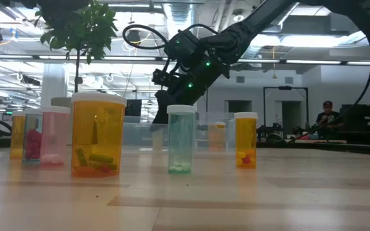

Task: Pick and place medicine bottles into bin by pill shape (circle, oval)
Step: Put the yellow tablet bottle into the left transparent bin

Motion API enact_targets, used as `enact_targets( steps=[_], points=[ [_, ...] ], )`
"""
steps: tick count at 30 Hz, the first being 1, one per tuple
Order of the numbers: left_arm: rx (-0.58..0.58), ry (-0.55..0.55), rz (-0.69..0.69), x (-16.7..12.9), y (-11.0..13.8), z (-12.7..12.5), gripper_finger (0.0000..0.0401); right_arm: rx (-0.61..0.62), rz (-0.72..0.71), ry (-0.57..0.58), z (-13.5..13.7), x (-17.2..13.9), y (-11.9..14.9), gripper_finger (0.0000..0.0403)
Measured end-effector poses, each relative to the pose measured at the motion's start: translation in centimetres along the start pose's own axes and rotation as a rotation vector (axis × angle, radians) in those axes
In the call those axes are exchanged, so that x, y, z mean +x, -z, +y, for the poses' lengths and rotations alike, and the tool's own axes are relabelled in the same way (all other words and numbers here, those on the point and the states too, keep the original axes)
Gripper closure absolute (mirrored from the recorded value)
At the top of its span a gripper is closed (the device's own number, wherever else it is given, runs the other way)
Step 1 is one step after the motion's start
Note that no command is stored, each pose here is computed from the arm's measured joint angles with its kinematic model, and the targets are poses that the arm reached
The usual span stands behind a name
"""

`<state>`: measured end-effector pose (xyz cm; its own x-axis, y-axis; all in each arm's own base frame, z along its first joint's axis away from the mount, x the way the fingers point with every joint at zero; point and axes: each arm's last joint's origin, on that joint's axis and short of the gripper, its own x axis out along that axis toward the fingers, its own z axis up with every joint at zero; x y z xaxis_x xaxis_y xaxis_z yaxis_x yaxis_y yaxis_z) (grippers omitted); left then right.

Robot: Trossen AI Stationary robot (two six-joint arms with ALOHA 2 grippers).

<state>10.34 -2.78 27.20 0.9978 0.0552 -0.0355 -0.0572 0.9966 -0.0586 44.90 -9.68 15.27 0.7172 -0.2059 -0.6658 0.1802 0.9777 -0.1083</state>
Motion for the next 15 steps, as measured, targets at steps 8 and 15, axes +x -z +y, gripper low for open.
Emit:
enact_targets(
  steps=[8, 15],
  points=[
    [-0.014, -0.001, 0.004, 0.0, 0.0, 0.0, 0.0162, -0.02, -0.019, -0.01, 0.6, -0.5, -0.7, 0.0199],
    [-0.013, -0.005, 0.005, 0.0, 0.1, 0.0, 0.0162, -0.056, -0.012, -0.02, 1.0, -1.5, -2.1, 0.0203]
  ],
)
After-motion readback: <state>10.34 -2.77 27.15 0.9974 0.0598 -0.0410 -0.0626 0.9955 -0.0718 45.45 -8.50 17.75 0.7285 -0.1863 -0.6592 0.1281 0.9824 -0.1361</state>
